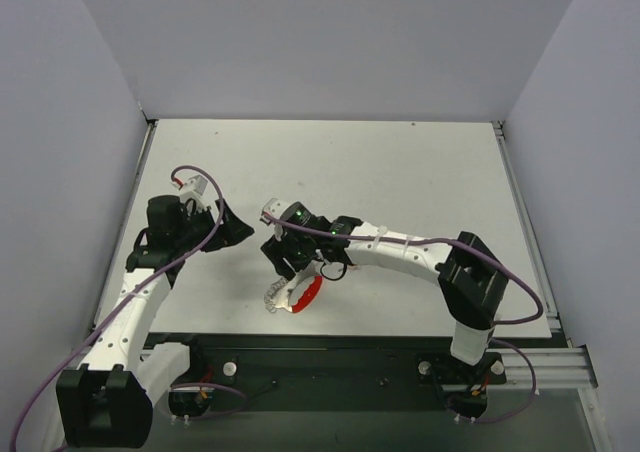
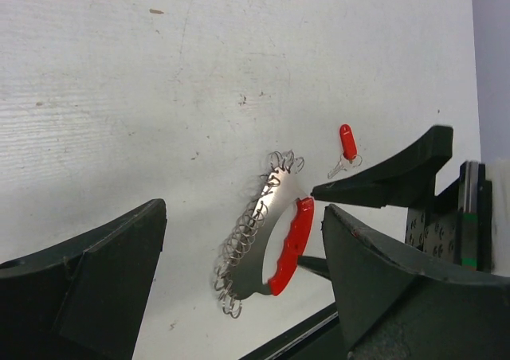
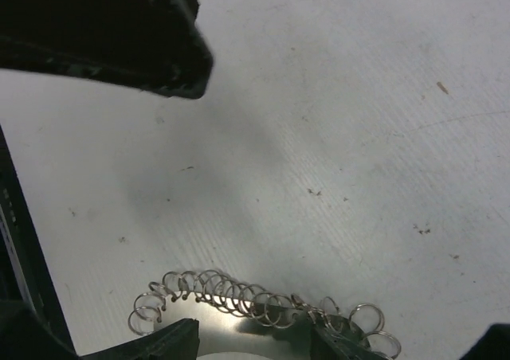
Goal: Put the keys on the keyring
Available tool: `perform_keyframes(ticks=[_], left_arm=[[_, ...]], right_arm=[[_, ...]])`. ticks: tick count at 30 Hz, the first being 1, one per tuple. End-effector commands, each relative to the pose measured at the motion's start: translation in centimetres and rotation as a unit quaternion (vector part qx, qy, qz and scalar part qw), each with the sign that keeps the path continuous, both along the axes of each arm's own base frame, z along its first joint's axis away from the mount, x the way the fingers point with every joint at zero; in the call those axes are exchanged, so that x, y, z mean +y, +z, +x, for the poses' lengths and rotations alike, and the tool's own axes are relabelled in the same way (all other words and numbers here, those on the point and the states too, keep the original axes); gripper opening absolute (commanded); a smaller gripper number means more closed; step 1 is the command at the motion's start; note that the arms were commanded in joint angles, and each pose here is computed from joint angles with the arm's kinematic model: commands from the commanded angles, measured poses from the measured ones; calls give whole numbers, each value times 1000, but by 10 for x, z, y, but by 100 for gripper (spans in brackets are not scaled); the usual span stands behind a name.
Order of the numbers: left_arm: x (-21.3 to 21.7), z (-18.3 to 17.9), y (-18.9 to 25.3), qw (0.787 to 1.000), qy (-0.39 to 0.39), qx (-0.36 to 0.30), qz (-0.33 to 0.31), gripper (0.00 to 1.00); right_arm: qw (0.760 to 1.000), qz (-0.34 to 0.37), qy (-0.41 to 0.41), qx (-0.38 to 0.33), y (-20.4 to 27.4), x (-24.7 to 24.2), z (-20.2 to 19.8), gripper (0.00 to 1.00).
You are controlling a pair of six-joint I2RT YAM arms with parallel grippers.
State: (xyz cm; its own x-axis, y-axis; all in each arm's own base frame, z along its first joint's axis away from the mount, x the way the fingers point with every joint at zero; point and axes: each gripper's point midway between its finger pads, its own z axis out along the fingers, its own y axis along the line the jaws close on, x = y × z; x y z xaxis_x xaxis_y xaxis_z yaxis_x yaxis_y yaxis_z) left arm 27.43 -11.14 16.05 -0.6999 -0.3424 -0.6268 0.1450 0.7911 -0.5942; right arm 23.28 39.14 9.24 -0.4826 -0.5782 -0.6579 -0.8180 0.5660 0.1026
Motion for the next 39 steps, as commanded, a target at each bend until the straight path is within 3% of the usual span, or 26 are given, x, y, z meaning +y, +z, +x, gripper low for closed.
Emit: perform_keyframes(ticks=[1,12,29,32,33,35,39], left_arm=[[9,9,17,1000,9,-16,10,89],[46,10,7,998,43,10,-50,91],[42,10,11,998,28,-3,-61,91],[41,10,11,998,28,-3,-62,91],[42,10,12,998,27,-5,-61,91],[42,10,12,998,28,-5,-61,91],[41,9,13,998,27,-8,-60,91]], right_arm=[[996,-18,88,-1,-12,12,-40,57],[979,-15,202,25,-35,48,-79,49],[978,-48,202,21,-65,60,-66,49],[977,-50,205,26,-69,61,-67,27],[977,-51,205,26,-70,62,-67,11],[977,-51,205,26,-69,62,-67,0],[979,-38,202,13,-54,62,-64,0]])
